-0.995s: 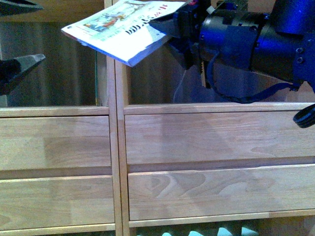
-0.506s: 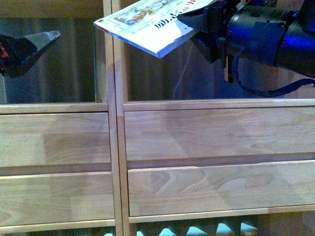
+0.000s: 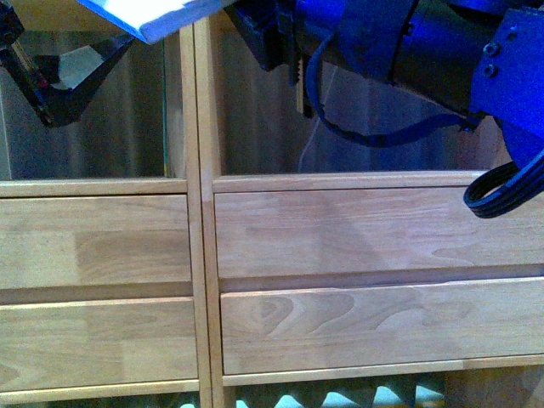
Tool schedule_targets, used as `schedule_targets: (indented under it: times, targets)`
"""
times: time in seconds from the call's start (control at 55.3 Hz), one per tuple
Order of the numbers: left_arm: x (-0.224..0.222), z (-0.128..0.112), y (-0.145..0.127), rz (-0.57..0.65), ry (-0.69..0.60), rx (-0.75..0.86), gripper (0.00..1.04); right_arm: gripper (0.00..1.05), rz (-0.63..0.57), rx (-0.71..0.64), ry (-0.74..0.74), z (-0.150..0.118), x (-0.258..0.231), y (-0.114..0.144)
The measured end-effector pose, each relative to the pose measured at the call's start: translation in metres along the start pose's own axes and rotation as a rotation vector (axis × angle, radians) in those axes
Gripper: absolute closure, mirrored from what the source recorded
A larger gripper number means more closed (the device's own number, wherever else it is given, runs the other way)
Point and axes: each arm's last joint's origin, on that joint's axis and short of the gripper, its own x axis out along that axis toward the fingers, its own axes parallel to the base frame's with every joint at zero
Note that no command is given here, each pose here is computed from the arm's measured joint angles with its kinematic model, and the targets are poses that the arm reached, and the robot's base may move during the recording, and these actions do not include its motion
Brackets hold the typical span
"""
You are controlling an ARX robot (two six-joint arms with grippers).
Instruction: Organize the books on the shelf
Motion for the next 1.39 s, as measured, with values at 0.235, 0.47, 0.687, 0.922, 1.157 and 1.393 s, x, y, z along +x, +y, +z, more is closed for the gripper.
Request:
schedule_targets:
  times: [0.235,0.47,0.687,0.922,1.157,1.393]
  targets:
    - [0.000,0.000,0.000,0.000,-0.001,-0.002,0.13,0.98,0.051,0.023,0.025,-0.013,0.006,0.013]
    - [0.001,-0.001,0.000,-0.005,0.002,-0.036,0.51,0.98,0.046,0.035,0.032,-0.018,0.007,0.013]
    - [0.003,-0.001,-0.003,-0.013,-0.001,-0.111,0.83,0.98,0.033,0.041,0.025,-0.024,0.007,0.011]
    - [0.003,-0.001,-0.004,-0.014,0.002,-0.135,0.98,0.71,-0.010,0.031,0.041,-0.026,0.006,0.007]
    - [0.002,-0.002,-0.003,-0.012,0.024,-0.135,0.98,0.33,-0.186,-0.064,0.055,-0.007,-0.025,-0.014]
    - [-0.015,0.029,-0.029,0.238,-0.125,0.104,0.98,0.06,-0.335,-0.254,0.008,0.044,-0.075,-0.014]
